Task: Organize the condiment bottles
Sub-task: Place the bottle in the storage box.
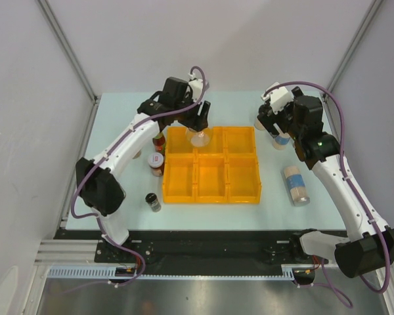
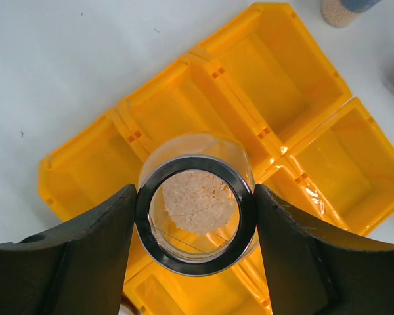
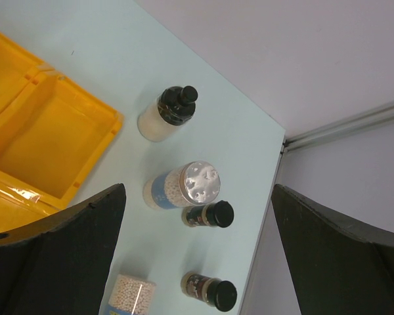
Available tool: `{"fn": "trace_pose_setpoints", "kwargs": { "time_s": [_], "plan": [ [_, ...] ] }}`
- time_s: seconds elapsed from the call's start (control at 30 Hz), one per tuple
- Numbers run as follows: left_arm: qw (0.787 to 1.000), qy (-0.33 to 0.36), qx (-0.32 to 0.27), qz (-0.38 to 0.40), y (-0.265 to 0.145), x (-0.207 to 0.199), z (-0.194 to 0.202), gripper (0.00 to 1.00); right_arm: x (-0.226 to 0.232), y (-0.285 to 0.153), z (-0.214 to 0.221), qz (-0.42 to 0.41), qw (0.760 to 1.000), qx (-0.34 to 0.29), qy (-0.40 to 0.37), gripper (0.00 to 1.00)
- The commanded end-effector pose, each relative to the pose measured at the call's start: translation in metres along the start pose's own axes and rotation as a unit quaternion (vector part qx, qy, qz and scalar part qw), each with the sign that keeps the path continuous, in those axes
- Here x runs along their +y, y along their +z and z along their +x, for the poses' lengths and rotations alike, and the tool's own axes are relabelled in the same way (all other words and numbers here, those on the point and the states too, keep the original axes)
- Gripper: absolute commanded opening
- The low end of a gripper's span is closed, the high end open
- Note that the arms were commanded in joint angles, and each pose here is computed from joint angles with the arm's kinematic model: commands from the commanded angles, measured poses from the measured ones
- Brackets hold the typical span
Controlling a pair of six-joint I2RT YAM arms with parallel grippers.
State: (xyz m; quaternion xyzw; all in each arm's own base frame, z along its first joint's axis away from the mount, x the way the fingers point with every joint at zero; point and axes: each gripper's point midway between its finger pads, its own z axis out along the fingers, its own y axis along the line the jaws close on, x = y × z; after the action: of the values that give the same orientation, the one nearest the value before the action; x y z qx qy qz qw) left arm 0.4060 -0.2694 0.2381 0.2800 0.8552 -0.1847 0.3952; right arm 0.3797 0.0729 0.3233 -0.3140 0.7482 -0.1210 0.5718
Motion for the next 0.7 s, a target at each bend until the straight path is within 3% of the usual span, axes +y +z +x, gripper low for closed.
{"fn": "trace_pose_setpoints", "kwargs": {
  "time_s": [0.0, 0.27, 0.67],
  "plan": [
    [0.995, -0.024, -0.093, -0.012, -0.012, -0.013, -0.057, 0.00, -0.008, -0.007, -0.008, 0.018, 1.000, -0.014, -0.002, 1.00],
    [0.995, -0.070, -0.074, -0.021, 0.031, -0.013, -0.053, 0.00, -0.007, -0.007, -0.007, 0.017, 1.000, -0.014, -0.003, 1.00],
    [0.989, -0.105, -0.052, -0.092, 0.098, 0.019, -0.025, 0.00, -0.005, -0.004, -0.006, 0.014, 1.000, -0.012, -0.007, 1.00]
  ]
}}
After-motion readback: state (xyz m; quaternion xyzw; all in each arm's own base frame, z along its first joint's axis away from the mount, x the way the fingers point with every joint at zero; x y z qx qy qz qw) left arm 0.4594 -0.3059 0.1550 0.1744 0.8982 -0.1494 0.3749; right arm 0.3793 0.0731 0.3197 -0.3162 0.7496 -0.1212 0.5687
